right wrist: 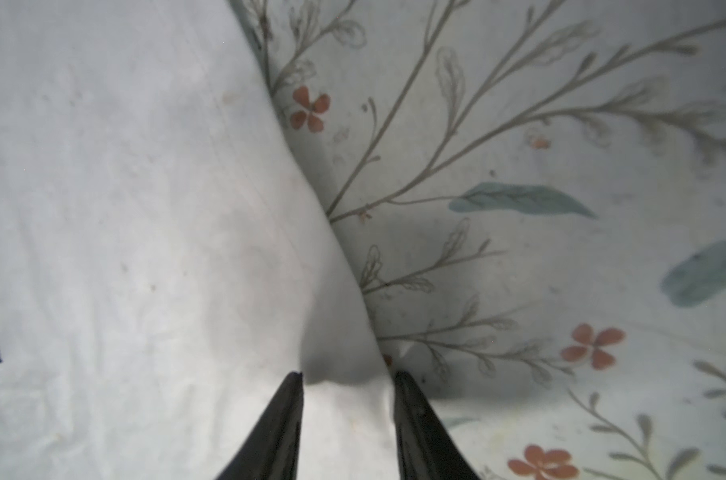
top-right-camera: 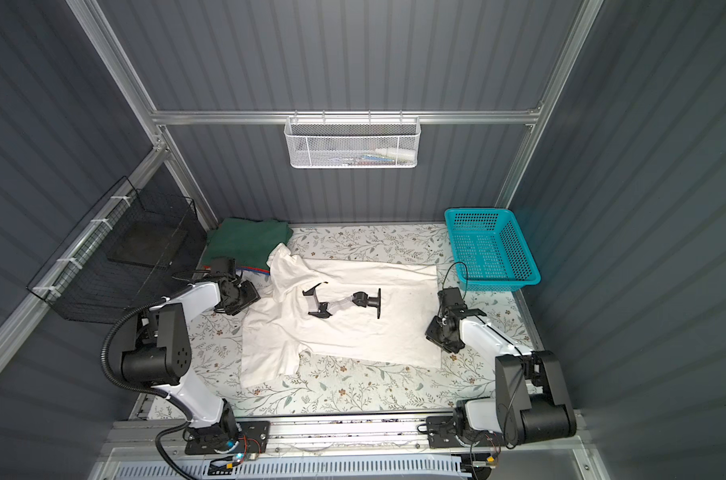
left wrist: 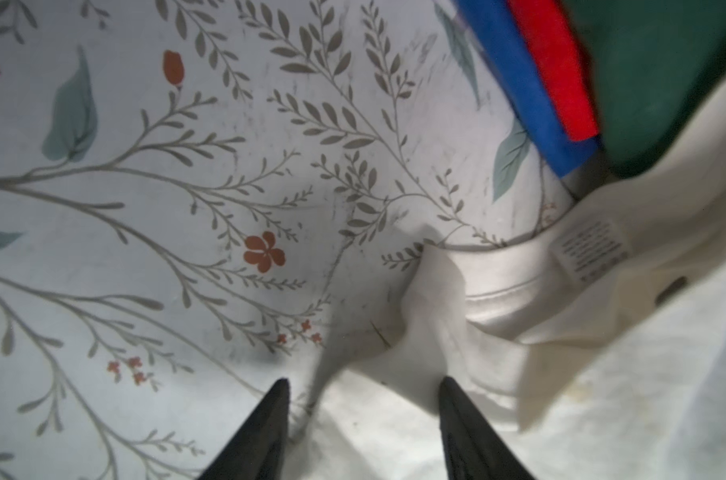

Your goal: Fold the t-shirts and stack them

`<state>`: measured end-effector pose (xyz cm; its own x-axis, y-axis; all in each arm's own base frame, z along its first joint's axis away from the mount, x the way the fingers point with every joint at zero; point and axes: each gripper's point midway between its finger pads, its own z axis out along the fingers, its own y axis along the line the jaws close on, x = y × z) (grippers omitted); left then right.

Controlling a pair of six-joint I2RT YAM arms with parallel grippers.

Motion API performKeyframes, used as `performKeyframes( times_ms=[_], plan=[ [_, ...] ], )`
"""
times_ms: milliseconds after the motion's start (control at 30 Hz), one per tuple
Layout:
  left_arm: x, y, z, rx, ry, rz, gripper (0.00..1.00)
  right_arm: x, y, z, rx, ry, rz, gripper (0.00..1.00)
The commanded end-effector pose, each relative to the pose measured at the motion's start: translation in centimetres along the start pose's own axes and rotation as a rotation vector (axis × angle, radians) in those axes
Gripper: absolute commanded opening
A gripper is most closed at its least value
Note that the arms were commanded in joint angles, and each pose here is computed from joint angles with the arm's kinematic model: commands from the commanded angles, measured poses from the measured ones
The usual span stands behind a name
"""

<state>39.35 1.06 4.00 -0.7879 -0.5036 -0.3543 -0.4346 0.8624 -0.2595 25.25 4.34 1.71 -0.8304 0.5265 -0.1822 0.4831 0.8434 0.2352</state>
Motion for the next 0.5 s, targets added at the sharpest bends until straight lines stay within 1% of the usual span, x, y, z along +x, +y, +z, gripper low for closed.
performKeyframes(
  times_ms=[0,100,167,200,267,333,400,433,467],
  plan=[
    [-0.2,-0.7,-0.1,0.038,-0.007,0.0,0.51,0.7,1.5,0.6,-0.066,0.053,-0.028,0.31],
    [-0.1,-0.7,0.1,0.04,-0.007,0.003,0.51,0.4,1.6,0.7,-0.054,0.06,-0.063,0.2],
    [-0.1,-1.0,0.5,0.048,0.011,0.01,0.49,0.1,1.6,0.7,-0.046,0.056,-0.075,0.17],
    [-0.1,-1.2,0.8,0.057,0.022,0.012,0.46,-0.1,1.7,0.6,-0.043,0.052,-0.078,0.14],
    [0.2,-1.4,1.3,0.07,0.045,0.015,0.45,-0.3,1.8,0.5,-0.043,0.046,-0.088,0.12],
    [0.2,-1.2,1.6,0.061,0.046,0.02,0.43,-0.7,1.9,0.2,-0.042,0.034,-0.095,0.07],
    [0.2,-0.9,1.9,0.047,0.047,0.028,0.38,-0.9,2.1,0.1,-0.044,0.027,-0.099,0.05],
    [0.2,-1.0,1.9,0.049,0.049,0.034,0.32,-1.0,2.2,0.1,-0.045,0.024,-0.101,0.03],
    [0.2,-1.0,1.9,0.051,0.05,0.035,0.25,-1.2,2.2,0.0,-0.045,0.021,-0.104,0.01]
  ],
)
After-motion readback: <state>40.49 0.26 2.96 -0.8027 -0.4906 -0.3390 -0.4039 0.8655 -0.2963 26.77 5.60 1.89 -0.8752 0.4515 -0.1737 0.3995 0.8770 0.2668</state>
